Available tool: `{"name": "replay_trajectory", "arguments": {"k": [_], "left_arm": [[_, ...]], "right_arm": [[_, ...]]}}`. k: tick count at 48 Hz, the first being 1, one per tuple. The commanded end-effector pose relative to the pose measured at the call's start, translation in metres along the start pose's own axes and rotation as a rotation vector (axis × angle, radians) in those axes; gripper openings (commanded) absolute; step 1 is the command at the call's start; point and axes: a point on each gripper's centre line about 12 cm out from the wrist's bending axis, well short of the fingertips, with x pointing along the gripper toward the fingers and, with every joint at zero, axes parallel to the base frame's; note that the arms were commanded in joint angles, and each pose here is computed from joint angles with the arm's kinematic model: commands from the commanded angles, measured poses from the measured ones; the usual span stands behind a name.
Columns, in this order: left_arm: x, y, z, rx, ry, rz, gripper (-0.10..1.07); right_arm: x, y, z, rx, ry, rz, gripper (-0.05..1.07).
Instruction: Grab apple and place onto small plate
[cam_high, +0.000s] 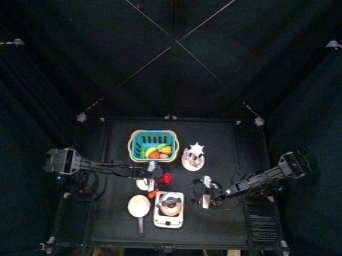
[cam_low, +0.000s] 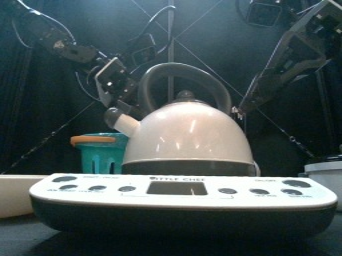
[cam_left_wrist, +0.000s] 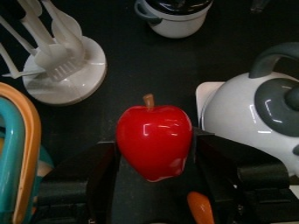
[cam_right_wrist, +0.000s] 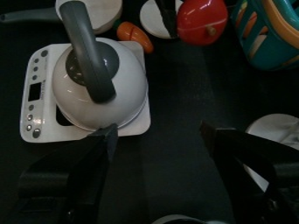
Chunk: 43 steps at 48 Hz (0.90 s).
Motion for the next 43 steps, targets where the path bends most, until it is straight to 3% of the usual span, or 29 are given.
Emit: {"name": "replay_trajectory", "arguments": {"k": [1, 8, 17, 37, 43], "left_arm": [[-0.015, 0.002, 0.014, -0.002, -0.064, 0.005, 0.71], [-0.027, 0.001, 0.015, -0.003, -0.101, 0.006, 0.71], [-0.039, -0.002, 0.004, -0.001, -0.097, 0.0, 0.71], [-0.06, -0.02, -0.056, -0.093, 0.018, -0.034, 0.71], [-0.058, -0.021, -0.066, -0.136, 0.051, -0.03, 0.71]], "right_arm": [[-0.003, 0.0, 0.005, 0.005, -0.016, 0.006, 1.04], [-0.002, 0.0, 0.005, 0.005, -0.014, 0.004, 1.04], [-0.001, 0.0, 0.004, 0.004, -0.01, 0.003, 1.04], [0.0, 0.001, 0.003, 0.01, -0.004, 0.003, 1.04], [0.001, 0.001, 0.002, 0.008, 0.0, 0.002, 1.04]]}}
